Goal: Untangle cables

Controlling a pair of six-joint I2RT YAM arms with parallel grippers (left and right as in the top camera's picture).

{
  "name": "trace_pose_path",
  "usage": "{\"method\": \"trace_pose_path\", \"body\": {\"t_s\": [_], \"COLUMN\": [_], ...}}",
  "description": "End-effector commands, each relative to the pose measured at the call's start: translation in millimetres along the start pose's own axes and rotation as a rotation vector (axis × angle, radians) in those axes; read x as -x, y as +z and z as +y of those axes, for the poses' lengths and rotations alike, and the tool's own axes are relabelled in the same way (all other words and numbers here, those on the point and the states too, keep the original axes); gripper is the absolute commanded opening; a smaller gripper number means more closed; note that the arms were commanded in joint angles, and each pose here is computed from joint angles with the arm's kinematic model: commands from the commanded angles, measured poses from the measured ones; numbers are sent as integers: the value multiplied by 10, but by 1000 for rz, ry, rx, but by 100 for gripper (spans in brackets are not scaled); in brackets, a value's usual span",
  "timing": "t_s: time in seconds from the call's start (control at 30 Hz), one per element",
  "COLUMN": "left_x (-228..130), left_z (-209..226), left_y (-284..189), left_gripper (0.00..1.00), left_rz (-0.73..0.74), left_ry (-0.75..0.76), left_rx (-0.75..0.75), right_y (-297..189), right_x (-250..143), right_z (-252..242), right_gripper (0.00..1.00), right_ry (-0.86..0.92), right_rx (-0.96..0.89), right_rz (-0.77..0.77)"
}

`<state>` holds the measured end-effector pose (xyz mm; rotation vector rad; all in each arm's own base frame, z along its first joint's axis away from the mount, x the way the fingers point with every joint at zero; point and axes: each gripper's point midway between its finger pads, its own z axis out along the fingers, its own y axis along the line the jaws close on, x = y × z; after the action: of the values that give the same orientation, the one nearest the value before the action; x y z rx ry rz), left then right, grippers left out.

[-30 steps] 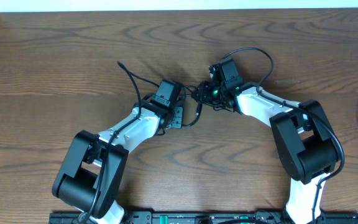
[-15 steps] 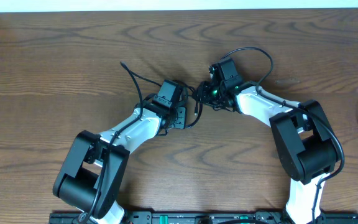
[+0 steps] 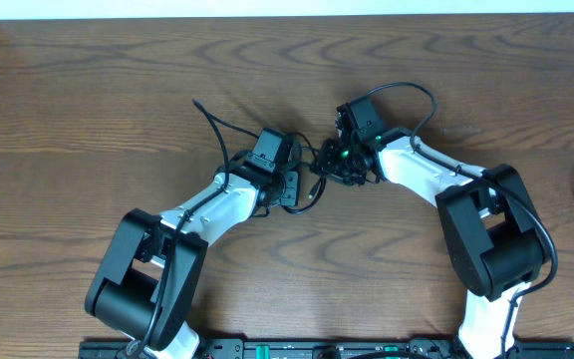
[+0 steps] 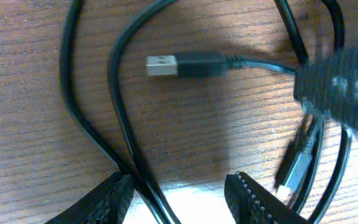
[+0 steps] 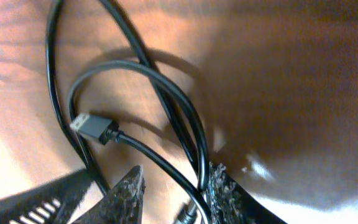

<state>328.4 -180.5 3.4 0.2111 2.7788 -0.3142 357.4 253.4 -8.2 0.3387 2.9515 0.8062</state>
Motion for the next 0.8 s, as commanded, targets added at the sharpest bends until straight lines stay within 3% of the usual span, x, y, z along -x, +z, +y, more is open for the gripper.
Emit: {"method": "trace_pose_path", "body": {"t_s": [0.0,0.13,0.3,0.57,0.77], "left_x": [-201,-201,-211,-223,-5], "left_z": [-5,-5,-1,3,-120], "left_y": [109,109,108,105,-52], "left_gripper": [53,53,53,53,53], "left_rz": [66,66,69,74,-2], "left_ry": [-7,-7,-7,-7,28], "left_rx": [-10,-10,-9,-7,-54], "right_y": [455,438,421,406,351], "right_x": [-673,-729,-767,-700,-584], "right_z": [-1215,-1236,-1258,-1267,-1338], "right_gripper": [34,25,1,1,1], "right_ry": [117,119,124,124,140], "right_rx": [-399,-416,-429,-420,-412], "right_rz": [158,176,190,180,170]}}
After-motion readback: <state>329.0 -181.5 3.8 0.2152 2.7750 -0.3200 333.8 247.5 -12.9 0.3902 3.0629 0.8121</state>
